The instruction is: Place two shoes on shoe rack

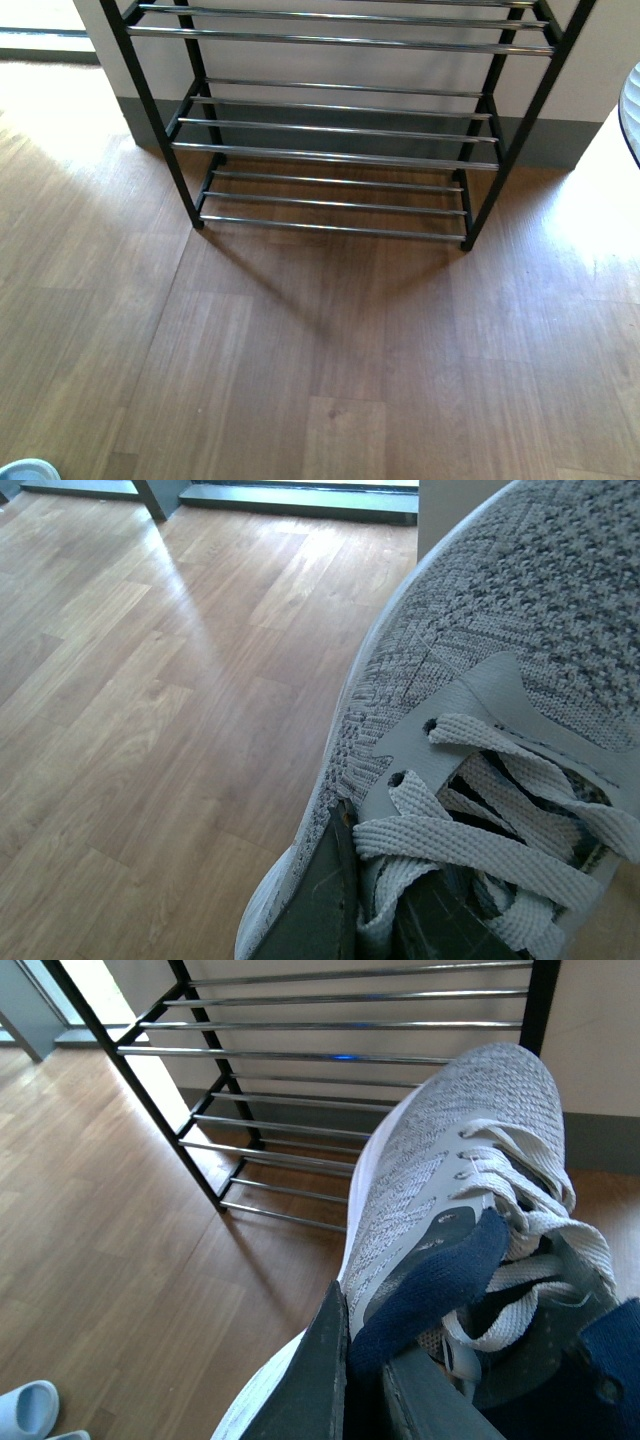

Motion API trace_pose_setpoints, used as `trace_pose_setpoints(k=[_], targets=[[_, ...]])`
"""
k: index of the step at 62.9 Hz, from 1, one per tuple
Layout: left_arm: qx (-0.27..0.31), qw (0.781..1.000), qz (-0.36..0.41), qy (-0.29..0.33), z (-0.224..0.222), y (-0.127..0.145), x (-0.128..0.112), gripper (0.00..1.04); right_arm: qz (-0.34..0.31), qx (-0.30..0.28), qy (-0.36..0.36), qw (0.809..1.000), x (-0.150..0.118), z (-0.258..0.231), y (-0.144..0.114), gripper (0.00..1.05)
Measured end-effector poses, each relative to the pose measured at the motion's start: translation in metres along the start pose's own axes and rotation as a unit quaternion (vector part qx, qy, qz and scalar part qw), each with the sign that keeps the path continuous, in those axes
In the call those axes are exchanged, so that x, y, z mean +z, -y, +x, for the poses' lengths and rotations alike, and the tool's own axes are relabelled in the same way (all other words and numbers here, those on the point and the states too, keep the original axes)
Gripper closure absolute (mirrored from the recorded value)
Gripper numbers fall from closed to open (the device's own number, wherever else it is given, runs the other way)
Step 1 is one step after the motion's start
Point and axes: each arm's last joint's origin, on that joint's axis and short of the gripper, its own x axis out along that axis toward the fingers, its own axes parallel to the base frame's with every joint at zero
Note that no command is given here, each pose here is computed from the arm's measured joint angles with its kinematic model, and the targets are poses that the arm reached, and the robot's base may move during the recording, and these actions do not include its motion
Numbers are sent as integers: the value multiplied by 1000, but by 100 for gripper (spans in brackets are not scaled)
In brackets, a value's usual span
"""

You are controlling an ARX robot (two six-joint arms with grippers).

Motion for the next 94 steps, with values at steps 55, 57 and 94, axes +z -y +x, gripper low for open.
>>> trace_pose_setpoints(k=[55, 57, 94], targets=[[-3, 1000, 2, -2, 0, 0, -1, 103, 0, -3, -1, 1000, -1, 0, 0, 103], [-3, 1000, 2, -2, 0, 0, -1, 103, 0, -3, -1, 1000, -1, 0, 0, 103], [-3, 1000, 3, -2, 0, 0, -2, 103, 0, -3, -1, 1000, -1, 0, 0, 103]])
